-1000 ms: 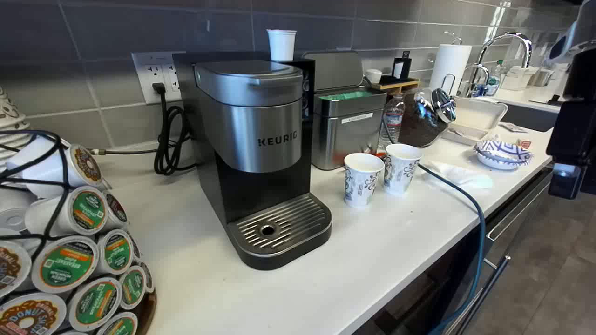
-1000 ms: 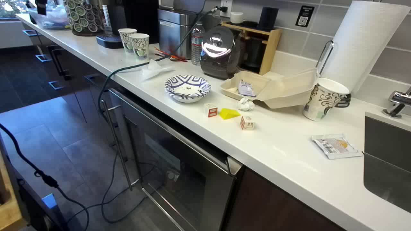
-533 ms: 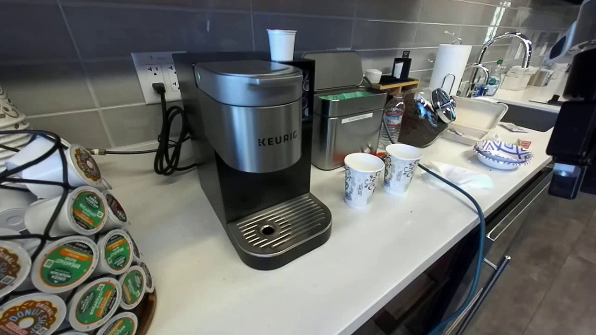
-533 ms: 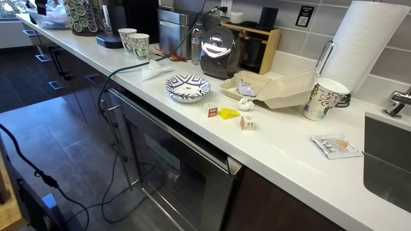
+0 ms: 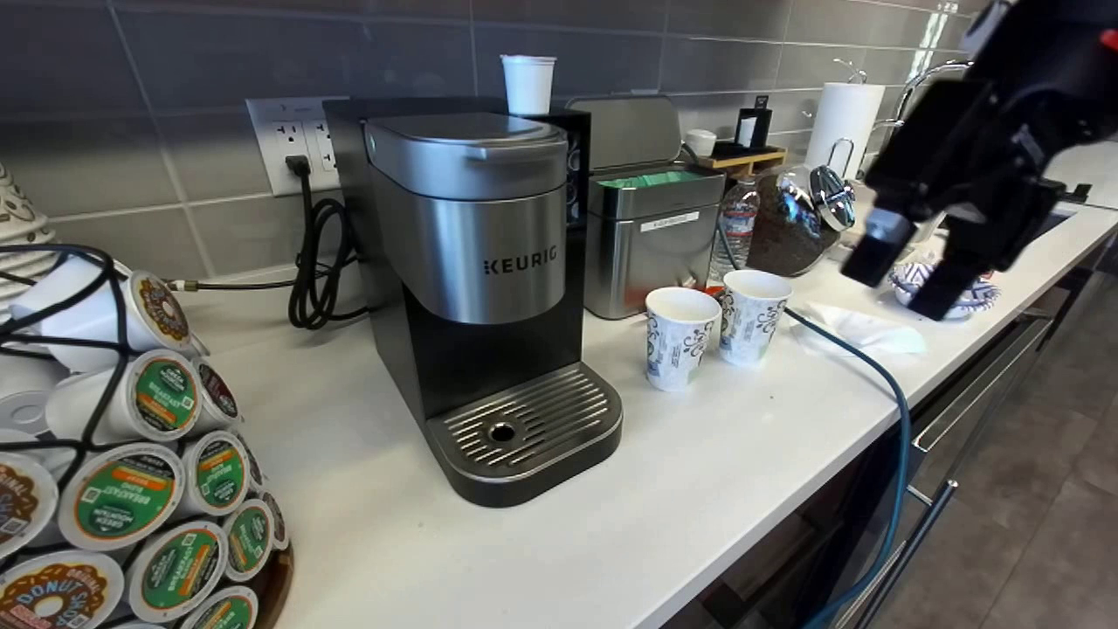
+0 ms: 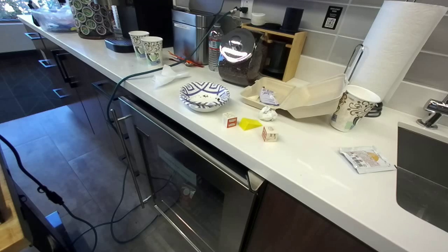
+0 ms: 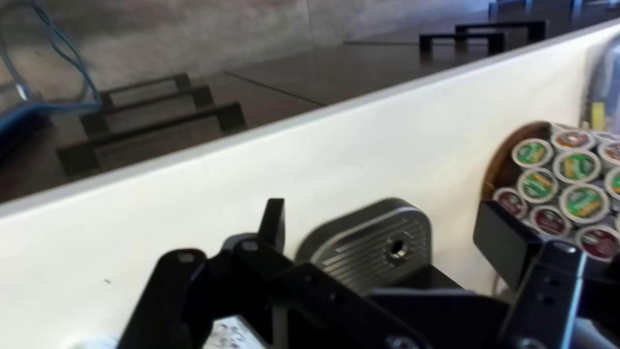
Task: Remove the coffee pod from the top of the coffeemaker.
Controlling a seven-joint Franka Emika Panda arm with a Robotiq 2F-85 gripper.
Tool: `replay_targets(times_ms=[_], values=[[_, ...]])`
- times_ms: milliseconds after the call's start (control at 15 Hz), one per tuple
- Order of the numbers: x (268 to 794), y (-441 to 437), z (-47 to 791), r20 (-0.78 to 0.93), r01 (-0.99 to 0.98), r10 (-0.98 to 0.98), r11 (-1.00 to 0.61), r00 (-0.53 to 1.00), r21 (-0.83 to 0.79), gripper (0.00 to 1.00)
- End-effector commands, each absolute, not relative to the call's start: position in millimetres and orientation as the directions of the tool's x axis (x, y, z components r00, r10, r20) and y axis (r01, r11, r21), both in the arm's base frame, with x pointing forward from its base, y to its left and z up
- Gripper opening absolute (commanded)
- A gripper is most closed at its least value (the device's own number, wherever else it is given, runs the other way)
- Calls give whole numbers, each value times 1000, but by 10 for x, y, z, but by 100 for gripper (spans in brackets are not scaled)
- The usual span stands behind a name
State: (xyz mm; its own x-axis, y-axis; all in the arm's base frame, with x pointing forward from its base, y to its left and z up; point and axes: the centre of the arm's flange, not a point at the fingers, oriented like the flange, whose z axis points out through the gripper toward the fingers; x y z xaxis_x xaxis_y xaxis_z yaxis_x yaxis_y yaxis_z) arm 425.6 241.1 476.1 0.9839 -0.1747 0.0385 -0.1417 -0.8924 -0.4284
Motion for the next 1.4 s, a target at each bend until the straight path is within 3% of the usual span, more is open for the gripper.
replay_targets(times_ms=[0, 400, 467, 867, 1333], values=[[4644, 3079, 5125, 242, 6, -106, -906, 965, -424, 100], [4793, 3373, 5844, 537, 247, 104, -948, 837, -201, 100], [4648, 3261, 5716, 477, 230, 86, -940, 875, -251, 100], [5030, 3407, 6008, 642, 303, 90, -925, 761, -230, 100], [5634, 3473, 6050, 730, 382, 250, -924, 636, -16, 100]])
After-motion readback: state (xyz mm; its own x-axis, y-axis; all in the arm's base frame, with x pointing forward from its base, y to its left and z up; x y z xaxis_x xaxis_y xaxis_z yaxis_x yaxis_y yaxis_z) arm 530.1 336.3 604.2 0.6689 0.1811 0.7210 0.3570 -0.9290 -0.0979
